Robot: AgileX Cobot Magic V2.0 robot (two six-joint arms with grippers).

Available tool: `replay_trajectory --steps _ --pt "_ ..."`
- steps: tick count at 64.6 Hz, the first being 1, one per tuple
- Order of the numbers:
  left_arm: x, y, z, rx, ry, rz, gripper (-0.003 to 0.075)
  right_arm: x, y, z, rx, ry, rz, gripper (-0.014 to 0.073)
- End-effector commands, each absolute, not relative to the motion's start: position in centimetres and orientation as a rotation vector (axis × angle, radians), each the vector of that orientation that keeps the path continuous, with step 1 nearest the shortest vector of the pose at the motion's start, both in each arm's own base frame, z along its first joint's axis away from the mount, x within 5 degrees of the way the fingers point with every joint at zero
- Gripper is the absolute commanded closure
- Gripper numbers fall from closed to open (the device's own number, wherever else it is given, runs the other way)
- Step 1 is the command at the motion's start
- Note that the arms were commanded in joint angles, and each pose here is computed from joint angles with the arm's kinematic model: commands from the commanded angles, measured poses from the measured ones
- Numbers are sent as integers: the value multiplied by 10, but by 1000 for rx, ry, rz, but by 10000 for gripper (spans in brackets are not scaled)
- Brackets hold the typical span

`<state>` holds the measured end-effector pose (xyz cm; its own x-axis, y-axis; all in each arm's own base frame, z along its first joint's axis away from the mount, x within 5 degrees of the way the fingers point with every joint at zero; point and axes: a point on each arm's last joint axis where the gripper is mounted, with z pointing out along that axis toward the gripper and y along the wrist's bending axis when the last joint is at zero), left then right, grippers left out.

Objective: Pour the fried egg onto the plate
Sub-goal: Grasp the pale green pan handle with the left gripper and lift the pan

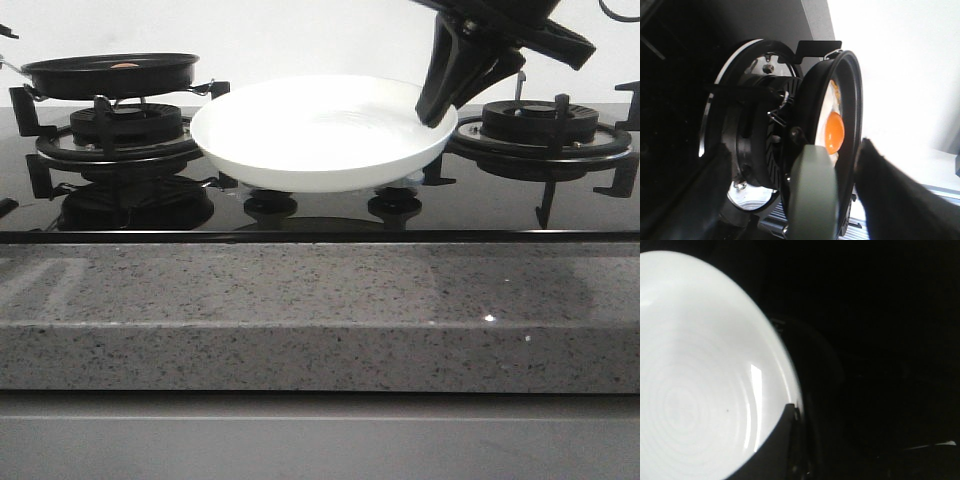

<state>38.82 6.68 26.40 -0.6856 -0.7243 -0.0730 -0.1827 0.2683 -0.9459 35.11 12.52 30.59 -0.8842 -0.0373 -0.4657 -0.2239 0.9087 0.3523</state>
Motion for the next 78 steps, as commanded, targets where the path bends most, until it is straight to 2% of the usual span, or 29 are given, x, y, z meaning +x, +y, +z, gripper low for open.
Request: replay_trajectory --steps 1,11,48,65,78 --pt "384 63 298 -741 1937 -1498 321 348 124 334 -173 2494 596 662" --pt "384 65 300 -743 1913 -1527 397 348 124 334 -173 2494 596 662" --pt "383 63 302 -729 1909 -1558 605 348 124 334 -173 2494 596 662" --pt "382 62 304 -717 1897 -1592 741 348 124 334 -173 2494 596 662" --pt "382 62 308 -701 1852 -1629 739 348 124 334 -173 2494 596 662"
